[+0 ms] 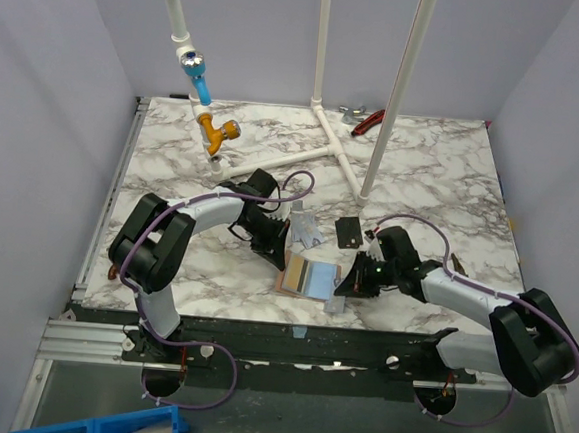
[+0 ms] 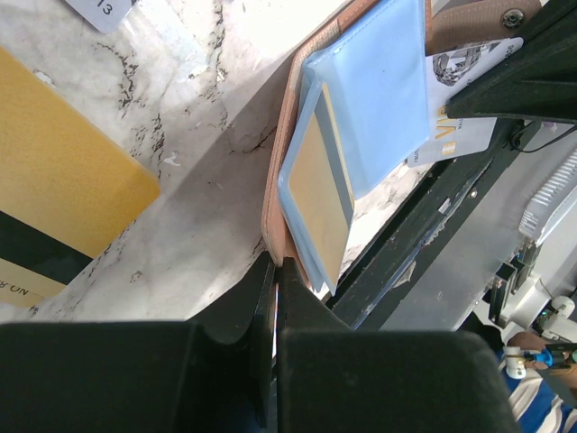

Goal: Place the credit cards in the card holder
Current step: Turn over the card slot in the card holder.

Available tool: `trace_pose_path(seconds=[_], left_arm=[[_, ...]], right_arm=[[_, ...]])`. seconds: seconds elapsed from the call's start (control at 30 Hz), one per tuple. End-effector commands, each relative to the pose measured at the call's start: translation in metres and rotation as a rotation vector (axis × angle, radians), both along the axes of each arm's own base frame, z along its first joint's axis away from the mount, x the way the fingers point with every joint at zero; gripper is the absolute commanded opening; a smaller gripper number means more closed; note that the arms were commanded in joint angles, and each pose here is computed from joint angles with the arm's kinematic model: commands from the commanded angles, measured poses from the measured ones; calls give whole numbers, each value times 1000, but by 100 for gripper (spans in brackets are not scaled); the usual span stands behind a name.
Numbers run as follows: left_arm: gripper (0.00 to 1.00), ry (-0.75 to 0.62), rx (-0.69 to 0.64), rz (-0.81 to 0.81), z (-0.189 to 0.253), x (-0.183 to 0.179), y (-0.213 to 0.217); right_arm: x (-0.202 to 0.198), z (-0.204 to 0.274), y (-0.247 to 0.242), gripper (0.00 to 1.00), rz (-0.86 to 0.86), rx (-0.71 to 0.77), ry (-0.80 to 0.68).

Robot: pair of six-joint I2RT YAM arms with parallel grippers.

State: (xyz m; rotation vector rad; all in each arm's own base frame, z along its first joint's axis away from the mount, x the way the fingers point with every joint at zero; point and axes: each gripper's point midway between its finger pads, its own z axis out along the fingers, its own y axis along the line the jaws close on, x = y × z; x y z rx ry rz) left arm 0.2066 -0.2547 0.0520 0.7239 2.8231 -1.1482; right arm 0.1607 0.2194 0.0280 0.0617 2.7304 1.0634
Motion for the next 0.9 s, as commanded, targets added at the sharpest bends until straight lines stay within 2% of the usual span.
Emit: trace_pose_path(seconds=[0.0, 0.3, 0.87], left_arm=[[0, -40, -11, -20, 8, 6, -4], [0, -39, -13, -20, 10, 6, -5], [0, -63, -13, -19, 14, 6, -3]], right_arm=[[3, 9, 2, 1, 29, 1, -39], [11, 39, 19, 1, 53, 108, -80], [24, 55, 32, 1, 100, 139, -101]])
